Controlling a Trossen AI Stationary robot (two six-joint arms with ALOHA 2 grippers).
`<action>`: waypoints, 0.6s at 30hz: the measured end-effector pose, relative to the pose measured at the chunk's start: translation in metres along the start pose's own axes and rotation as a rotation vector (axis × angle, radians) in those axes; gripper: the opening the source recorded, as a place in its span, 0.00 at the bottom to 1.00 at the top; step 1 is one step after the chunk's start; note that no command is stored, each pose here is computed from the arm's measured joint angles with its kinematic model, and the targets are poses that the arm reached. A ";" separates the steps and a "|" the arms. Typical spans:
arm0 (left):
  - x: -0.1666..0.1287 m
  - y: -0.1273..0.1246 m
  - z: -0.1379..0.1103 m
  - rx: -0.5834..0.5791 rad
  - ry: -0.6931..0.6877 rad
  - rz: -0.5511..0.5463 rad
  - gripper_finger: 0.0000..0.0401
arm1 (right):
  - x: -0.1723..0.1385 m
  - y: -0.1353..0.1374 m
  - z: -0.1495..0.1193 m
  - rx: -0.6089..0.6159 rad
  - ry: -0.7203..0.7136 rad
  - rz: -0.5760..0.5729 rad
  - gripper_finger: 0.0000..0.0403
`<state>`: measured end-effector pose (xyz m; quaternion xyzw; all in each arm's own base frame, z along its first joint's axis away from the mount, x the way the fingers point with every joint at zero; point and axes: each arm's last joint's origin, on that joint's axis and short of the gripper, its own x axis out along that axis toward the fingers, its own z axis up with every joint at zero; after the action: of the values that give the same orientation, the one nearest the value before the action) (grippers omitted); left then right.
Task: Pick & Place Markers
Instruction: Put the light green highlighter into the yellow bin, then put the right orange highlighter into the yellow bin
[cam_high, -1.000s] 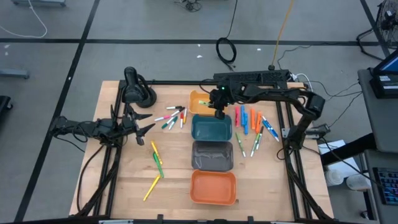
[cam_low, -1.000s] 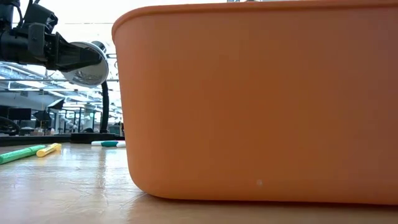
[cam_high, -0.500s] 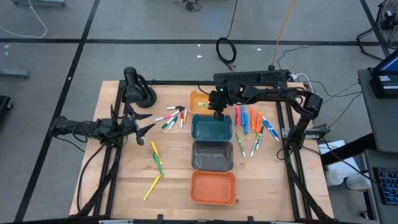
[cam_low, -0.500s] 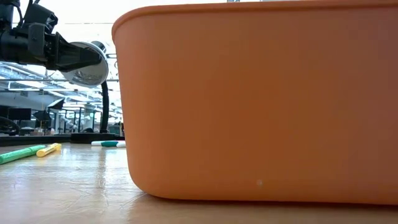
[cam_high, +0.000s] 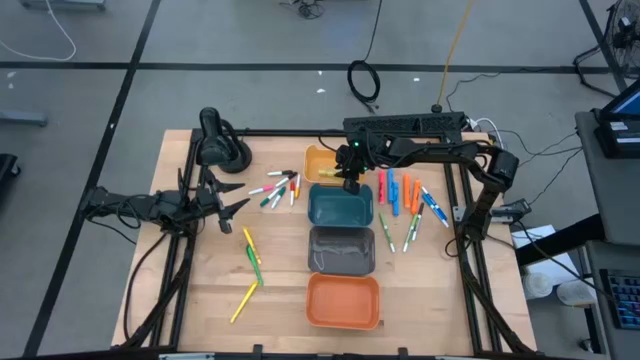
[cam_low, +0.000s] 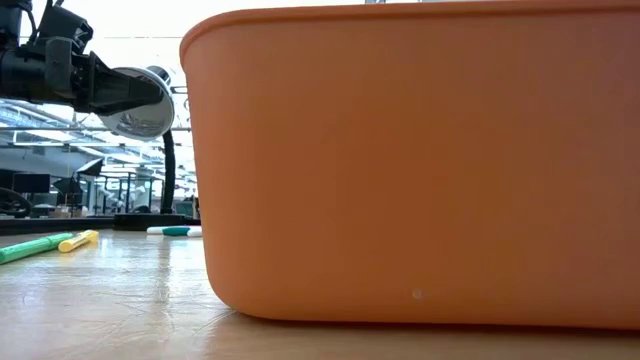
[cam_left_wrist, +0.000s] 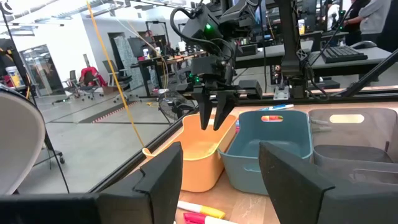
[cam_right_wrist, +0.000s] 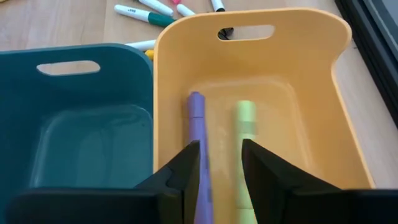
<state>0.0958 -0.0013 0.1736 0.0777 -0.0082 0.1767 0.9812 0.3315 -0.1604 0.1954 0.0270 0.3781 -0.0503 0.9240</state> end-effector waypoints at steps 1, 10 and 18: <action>0.000 0.000 0.000 0.000 0.000 0.000 0.53 | 0.000 0.000 0.000 0.000 -0.002 0.000 0.27; 0.000 0.000 0.000 0.000 0.000 0.000 0.53 | -0.009 0.004 -0.001 0.035 0.057 -0.049 0.27; 0.000 0.000 0.000 0.000 0.000 0.000 0.53 | -0.066 0.032 -0.005 0.151 0.264 -0.193 0.28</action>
<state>0.0958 -0.0013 0.1736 0.0778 -0.0082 0.1769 0.9811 0.2844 -0.1239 0.2383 0.0664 0.4922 -0.1628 0.8525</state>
